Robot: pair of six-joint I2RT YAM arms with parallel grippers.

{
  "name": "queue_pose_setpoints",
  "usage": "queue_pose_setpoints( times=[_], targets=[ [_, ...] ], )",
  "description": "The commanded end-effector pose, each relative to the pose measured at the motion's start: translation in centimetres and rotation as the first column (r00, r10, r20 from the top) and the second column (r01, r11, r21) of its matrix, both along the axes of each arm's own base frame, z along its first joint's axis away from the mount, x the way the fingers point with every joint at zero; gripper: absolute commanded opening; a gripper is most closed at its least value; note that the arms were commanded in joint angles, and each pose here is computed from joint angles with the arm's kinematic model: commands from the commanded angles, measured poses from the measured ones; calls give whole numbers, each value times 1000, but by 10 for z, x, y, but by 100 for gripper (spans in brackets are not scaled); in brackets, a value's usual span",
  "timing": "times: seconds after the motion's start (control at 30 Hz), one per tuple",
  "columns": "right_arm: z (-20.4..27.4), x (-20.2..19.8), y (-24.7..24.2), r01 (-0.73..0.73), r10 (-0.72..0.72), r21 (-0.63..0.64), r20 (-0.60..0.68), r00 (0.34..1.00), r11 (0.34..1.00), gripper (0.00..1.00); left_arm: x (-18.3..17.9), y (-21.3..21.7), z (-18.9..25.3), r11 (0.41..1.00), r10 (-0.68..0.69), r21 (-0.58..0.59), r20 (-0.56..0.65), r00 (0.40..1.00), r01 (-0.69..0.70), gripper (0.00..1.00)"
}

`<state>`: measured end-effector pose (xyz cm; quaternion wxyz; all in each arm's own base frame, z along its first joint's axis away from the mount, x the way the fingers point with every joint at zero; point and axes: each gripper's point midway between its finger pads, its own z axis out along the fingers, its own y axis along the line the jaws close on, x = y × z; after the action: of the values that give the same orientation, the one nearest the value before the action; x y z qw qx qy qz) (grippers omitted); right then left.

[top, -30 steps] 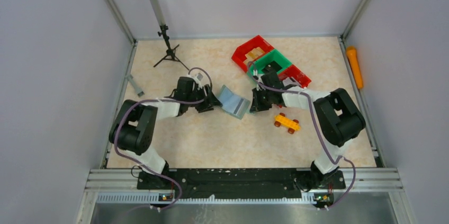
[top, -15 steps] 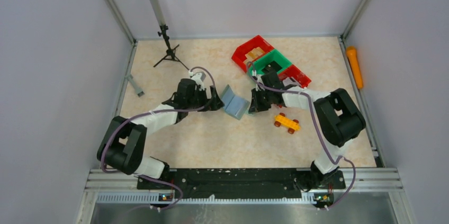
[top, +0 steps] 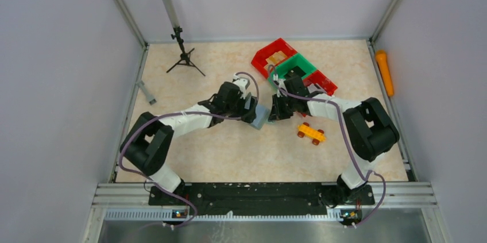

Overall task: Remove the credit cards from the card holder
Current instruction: Open the card holder at the center of the board.

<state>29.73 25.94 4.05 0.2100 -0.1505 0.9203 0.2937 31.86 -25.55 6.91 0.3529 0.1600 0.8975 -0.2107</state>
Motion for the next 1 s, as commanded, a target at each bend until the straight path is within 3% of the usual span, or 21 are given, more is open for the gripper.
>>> queue_pose_setpoints(
  times=[0.0,0.17,0.23,0.63,0.7,0.8,0.87,0.97],
  targets=[
    [18,1,9,-32,30,43,56,998,999,0,6,-5,-9,995,-18,93,-11,1000,19,99],
    [17,1,9,-32,30,44,54,998,998,0,3,-13,-29,992,-34,119,-100,994,46,99],
    [17,0,9,-34,31,45,51,998,998,0,4,-11,-32,991,-15,127,-115,993,30,94],
    [15,4,6,-10,8,23,60,998,1000,0,6,-1,-38,999,15,37,-209,978,-8,20],
    [15,6,4,5,-6,16,63,998,1000,0,3,-3,-34,998,-11,-57,-248,969,-3,11],
    [14,9,2,27,-28,15,69,997,1000,0,4,-4,-24,976,-51,-219,-285,957,-13,9],
    [15,10,1,39,-41,25,74,996,999,13,3,-7,-13,944,-98,-331,-290,952,-4,9],
    [20,13,0,62,-67,56,87,994,996,47,-2,-10,2,899,-150,-437,-284,947,11,8]
  ],
)
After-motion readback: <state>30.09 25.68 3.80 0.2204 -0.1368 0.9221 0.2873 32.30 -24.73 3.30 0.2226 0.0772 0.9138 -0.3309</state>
